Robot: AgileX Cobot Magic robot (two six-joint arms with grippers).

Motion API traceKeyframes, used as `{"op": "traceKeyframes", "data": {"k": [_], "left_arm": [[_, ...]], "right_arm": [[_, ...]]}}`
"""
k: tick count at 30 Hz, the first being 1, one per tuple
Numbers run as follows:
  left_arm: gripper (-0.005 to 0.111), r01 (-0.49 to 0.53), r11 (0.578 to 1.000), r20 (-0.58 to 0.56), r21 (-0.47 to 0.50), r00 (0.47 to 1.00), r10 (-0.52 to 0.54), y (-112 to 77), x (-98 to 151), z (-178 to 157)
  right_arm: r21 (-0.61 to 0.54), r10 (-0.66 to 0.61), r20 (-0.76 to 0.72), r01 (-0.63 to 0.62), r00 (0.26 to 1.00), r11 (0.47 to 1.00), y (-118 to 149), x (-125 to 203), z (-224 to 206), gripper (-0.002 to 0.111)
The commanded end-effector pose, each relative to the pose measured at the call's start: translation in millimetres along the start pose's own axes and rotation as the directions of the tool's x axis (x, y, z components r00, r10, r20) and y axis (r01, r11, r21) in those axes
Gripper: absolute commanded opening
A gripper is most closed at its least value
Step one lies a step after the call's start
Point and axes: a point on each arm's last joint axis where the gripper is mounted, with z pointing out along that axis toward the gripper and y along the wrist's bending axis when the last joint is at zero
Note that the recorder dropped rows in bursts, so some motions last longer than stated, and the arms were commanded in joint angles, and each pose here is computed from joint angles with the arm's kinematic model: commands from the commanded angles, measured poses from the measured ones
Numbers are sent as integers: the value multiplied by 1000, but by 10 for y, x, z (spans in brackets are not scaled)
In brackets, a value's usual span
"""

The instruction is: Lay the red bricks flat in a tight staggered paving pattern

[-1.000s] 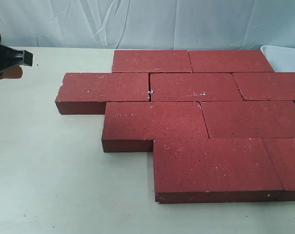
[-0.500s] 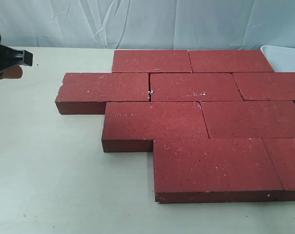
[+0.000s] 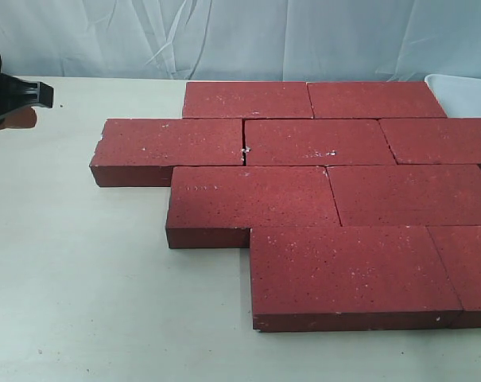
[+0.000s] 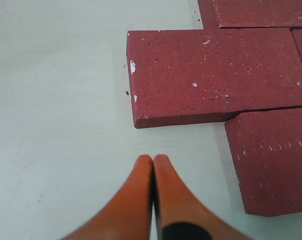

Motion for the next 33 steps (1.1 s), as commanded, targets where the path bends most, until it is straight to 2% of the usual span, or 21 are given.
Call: {"op": "traceKeyframes", "data": {"k": [1,8,11,25,33], "left_arm": [[0,-5,1000,5,7,1000,5,-22,7,-7],[0,-5,1000,5,7,1000,5,-22,7,-7],[0,-5,1000,5,7,1000,5,-22,7,-7],[0,-5,1000,7,7,1000,5,-23,7,-13],[0,-19,1000,70,14,997,18,-59,-16,-210]], "right_arm": [[-8,27,-38,-28,999,1000,-2,256,54,-1],[3,29,-149,-29,988,1000,-30,714,197,-1],[2,32,-103,-32,994,1000,-30,674,203,-1],[2,32,-108,-32,994,1000,-30,679,203,-1],[2,32,-110,-32,993,1000,-30,681,203,-1]]}}
